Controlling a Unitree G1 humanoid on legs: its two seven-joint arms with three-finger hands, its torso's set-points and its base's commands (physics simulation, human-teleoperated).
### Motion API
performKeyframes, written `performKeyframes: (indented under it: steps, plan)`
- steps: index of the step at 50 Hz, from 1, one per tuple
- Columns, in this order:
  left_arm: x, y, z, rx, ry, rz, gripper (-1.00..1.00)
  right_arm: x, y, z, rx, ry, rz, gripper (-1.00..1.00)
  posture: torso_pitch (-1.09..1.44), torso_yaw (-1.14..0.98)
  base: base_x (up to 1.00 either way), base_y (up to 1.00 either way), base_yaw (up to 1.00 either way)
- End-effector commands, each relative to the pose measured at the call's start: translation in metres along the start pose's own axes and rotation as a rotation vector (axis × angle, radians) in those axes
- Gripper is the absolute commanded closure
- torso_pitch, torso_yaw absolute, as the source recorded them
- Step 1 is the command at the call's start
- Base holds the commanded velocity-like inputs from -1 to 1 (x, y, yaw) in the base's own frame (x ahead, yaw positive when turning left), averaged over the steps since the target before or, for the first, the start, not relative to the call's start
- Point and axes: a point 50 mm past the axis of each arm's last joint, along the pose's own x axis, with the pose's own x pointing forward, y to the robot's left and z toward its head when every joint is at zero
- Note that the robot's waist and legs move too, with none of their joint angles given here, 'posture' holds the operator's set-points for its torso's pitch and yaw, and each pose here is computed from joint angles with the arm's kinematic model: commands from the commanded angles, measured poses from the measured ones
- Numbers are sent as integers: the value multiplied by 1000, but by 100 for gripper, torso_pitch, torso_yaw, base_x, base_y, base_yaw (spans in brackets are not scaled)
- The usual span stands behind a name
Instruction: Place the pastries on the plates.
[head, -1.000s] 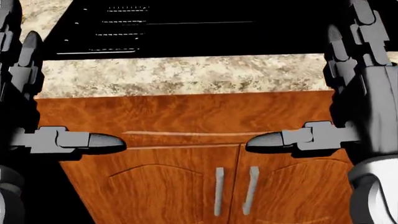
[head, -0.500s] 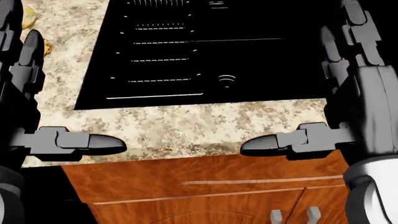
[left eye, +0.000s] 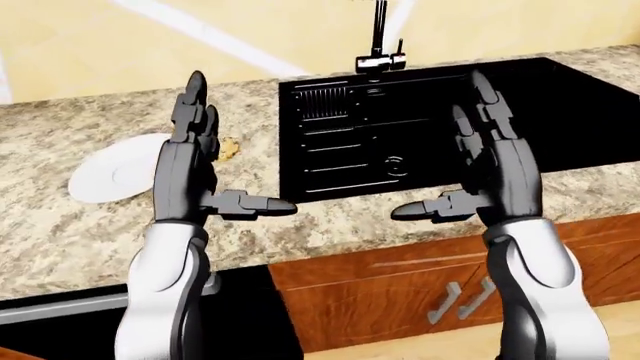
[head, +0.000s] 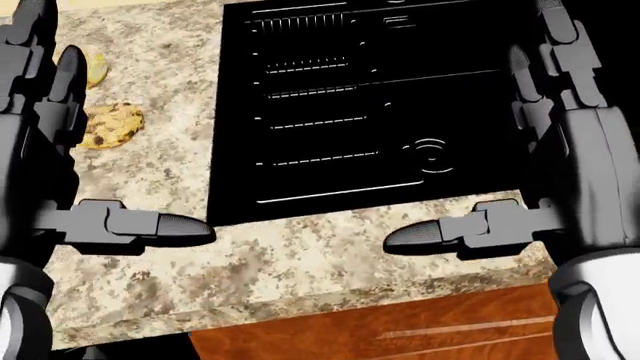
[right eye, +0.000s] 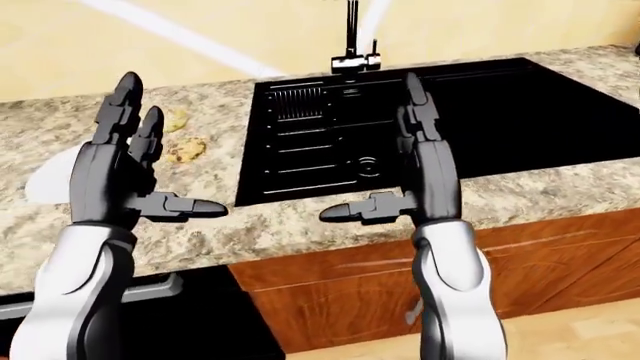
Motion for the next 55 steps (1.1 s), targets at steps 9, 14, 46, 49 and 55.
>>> performKeyframes:
  steps: [9,14,46,49,55]
  plan:
    - [-2,4,10,15,-65,23,-100,-1,3,10,1,-68,13,-100,0,0,0,75,0]
    - [-1,3,9,19,-63,22,-100,-2,2,9,1,-63,7,-100,0,0,0,75,0]
    - [-1,0,8,32,-64,12,-100,-6,-3,13,31,-96,-30,-100,0,0,0,3,21]
    - [-1,0,8,33,-64,10,-100,-7,-2,13,20,-102,-18,-100,0,0,16,0,0]
    - [-1,-1,8,37,-62,8,-100,-7,-2,13,23,-105,-14,-100,0,0,47,30,0]
